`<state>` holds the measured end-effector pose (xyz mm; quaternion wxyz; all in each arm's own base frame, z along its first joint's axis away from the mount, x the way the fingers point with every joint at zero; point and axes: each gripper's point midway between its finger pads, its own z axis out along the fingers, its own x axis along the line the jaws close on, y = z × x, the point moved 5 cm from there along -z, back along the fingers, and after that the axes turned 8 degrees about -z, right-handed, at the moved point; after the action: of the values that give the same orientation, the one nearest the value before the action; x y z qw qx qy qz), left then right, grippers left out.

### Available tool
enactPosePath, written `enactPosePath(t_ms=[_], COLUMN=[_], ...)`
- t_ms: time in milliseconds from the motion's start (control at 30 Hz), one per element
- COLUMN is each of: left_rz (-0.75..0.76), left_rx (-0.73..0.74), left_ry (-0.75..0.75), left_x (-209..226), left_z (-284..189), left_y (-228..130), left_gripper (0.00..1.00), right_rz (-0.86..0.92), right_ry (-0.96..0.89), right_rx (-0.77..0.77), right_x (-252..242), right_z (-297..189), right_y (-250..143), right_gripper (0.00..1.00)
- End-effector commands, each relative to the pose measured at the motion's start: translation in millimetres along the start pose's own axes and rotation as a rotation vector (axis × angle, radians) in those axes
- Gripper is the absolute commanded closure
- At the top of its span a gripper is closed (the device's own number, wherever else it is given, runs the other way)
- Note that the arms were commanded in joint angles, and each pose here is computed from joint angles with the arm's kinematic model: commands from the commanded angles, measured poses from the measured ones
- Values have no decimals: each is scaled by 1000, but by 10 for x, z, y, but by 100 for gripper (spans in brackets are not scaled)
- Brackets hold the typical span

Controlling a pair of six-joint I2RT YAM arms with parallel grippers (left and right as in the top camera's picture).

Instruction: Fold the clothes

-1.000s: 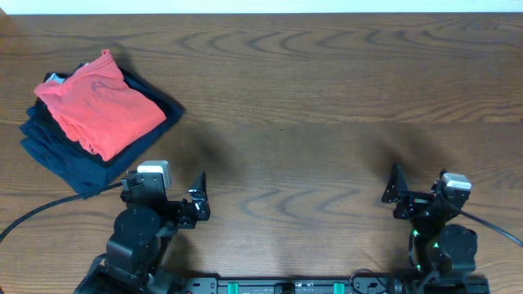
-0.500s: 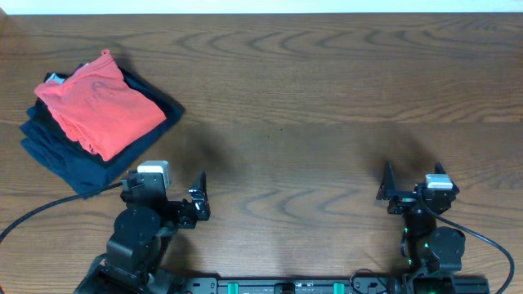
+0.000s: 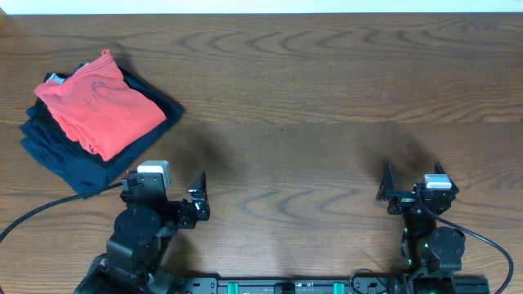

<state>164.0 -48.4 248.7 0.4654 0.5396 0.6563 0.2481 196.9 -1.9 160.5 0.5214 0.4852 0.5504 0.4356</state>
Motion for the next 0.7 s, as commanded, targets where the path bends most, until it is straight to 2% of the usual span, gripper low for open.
enactPosePath(t_ms=[0,233,467,567,667], left_rz=[-7,69,-42,-90,-76], left_rx=[-1,41,76,-15,-153], left_ry=[9,102,216,215,184], left_x=[10,159,516,651,720], left_z=[8,13,286,453,548], left_y=[-6,-113,-373,-421,-433], left_gripper=[2,2,2,2,2], right_rz=[-14,-14,-14,-14,-14], right_ry=[0,0,0,0,0], right_rx=[3,3,3,3,3], right_x=[-5,-5,-5,-5,-5], right_z=[0,0,0,0,0], right_y=[-11,-11,-11,-11,-11], right_gripper=[1,1,1,1,1])
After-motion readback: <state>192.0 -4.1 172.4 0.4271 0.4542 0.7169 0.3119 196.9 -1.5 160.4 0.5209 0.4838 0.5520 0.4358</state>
